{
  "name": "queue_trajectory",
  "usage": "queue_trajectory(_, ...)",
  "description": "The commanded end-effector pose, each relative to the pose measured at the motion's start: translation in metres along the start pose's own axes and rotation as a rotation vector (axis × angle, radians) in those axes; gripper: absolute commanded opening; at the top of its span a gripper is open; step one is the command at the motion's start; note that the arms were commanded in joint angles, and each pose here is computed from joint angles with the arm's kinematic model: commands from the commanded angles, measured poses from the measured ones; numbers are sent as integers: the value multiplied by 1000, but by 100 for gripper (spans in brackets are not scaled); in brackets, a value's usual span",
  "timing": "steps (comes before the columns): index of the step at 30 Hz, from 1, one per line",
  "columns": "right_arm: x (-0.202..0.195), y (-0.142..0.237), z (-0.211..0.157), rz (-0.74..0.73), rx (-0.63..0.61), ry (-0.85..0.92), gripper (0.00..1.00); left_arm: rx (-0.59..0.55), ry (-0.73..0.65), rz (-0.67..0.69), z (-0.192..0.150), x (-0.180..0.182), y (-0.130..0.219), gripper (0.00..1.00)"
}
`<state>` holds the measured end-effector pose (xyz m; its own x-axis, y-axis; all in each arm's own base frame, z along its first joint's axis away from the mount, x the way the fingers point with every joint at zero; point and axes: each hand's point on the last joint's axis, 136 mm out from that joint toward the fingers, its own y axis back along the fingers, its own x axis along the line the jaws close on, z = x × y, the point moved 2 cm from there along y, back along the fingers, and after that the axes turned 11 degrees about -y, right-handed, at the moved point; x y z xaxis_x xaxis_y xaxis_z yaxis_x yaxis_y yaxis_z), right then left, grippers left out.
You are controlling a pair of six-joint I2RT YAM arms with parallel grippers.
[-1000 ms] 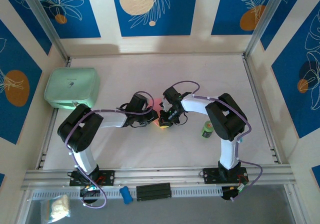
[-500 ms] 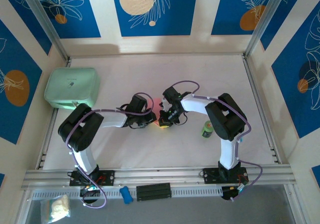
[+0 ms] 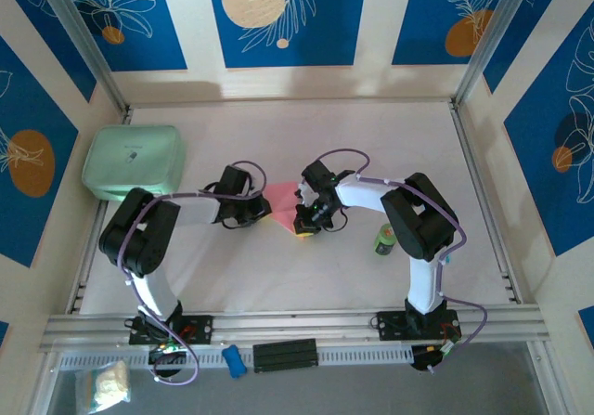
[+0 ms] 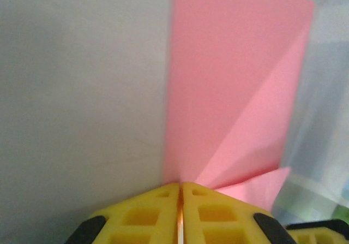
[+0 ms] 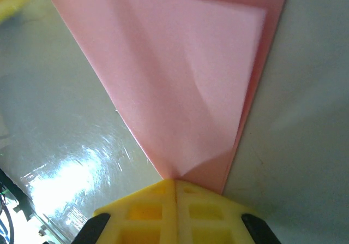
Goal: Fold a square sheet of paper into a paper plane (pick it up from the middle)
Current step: Third fold the triangle at the center of the table.
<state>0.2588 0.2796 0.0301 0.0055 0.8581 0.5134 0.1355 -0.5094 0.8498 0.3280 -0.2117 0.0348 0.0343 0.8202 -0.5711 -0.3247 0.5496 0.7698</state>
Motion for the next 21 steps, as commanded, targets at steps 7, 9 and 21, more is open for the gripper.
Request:
queue_trajectory(7,-54,-19,-18,-214,64,-78,1,-85,-86,60,37,-14,47,12)
queue_trajectory(9,-53,-18,-17,-209,62,-79,1,-92,-94,23,34,-27,51,13)
queue_trajectory(21,-44,-14,-14,-163,56,-75,1,41,-140,-18,-19,-58,7,11)
